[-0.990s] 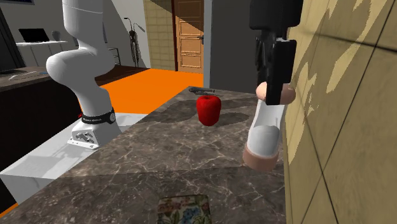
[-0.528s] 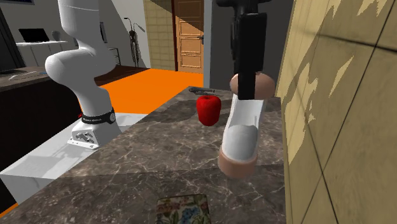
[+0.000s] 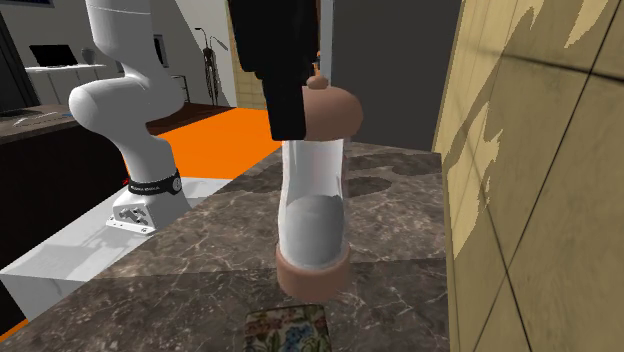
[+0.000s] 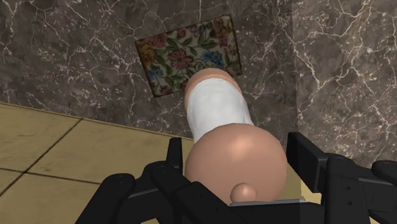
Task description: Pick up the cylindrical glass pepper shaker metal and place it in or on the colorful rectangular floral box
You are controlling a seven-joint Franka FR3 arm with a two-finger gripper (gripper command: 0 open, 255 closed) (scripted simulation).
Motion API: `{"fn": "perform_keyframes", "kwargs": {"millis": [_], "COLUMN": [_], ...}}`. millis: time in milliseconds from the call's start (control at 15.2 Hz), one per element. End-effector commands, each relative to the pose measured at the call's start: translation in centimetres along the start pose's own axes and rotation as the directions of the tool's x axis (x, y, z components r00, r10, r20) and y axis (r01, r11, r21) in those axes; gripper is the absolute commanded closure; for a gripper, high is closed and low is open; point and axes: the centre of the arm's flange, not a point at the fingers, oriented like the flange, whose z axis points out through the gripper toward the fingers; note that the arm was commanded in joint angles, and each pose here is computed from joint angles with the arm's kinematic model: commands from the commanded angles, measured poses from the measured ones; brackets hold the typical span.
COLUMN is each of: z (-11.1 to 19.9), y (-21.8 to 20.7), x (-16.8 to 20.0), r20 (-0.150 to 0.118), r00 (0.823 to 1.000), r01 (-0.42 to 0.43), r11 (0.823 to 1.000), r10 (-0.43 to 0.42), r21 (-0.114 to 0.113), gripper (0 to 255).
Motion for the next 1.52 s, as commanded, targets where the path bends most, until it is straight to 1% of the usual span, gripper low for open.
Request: {"fn": "perform_keyframes", "kwargs": {"millis": [0,66,1452], "z": [-1.1,-1.4,9.6], "y": [1.7,2.3,2.4], "x": [-1.9,-2.6,-3.5], "r20": [0.000,0.000,0.000], "r00": [1.000,1.000,1.000], "r01": [0.001,0.001,0.001], "r11": [1.000,1.000,1.000], "r10": [-0.001,-0.001,-0.001], "r21": [0.000,0.000,0.000], "gripper": [255,255,255]}}
